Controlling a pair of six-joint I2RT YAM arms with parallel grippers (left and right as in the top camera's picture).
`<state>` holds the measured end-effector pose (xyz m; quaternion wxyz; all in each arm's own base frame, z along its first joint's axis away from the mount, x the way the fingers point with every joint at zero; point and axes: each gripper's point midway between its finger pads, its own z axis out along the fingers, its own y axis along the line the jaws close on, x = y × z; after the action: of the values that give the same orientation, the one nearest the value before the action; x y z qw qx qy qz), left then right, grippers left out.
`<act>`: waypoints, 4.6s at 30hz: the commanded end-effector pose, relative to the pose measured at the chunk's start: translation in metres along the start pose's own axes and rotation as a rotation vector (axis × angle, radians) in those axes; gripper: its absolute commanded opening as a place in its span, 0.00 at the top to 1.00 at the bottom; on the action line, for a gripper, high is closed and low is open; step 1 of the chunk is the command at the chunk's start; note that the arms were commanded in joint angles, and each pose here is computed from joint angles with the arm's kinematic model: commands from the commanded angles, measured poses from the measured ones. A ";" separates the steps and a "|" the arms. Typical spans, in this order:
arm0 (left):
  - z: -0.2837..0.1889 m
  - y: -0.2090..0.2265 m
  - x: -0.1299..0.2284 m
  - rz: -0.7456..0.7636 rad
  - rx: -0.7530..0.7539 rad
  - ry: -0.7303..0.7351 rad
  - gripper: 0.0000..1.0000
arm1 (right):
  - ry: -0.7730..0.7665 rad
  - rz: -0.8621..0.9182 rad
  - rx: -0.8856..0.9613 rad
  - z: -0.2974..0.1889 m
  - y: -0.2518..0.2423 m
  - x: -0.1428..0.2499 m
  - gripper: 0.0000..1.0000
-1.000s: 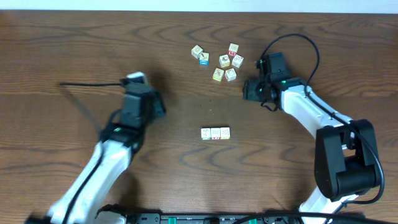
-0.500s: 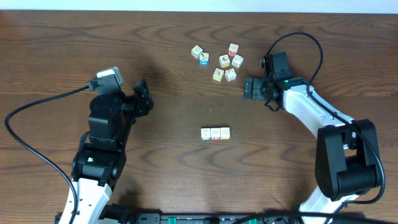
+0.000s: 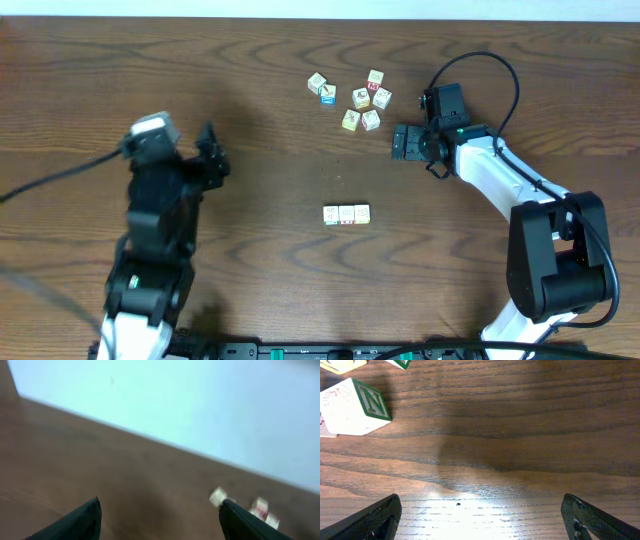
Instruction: Lift 3 blocks
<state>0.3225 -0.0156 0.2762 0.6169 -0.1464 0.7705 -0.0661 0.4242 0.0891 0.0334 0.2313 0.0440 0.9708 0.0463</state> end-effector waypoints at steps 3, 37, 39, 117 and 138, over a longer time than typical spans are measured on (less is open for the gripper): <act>-0.042 0.030 -0.004 -0.041 -0.023 -0.235 0.24 | -0.040 -0.009 0.003 -0.011 0.000 -0.013 0.01; -0.049 0.111 0.120 -0.138 -0.193 -0.185 0.23 | -0.040 -0.009 0.003 -0.011 0.000 -0.012 0.01; -0.048 0.111 0.121 -0.137 -0.194 -0.182 0.23 | -0.040 -0.009 0.003 -0.011 0.000 -0.013 0.01; -0.048 0.111 0.121 -0.137 -0.195 -0.181 0.23 | -1.034 -0.010 -0.002 -0.198 -0.095 0.093 0.01; -0.048 0.111 0.121 -0.137 -0.195 -0.181 0.23 | -1.034 -0.010 -0.002 -0.198 -0.095 0.093 0.01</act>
<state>0.2370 0.0465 0.1602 0.6791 -0.2640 0.6839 -0.0375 0.2464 -0.0075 0.1580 0.6810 0.0597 0.7295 0.0241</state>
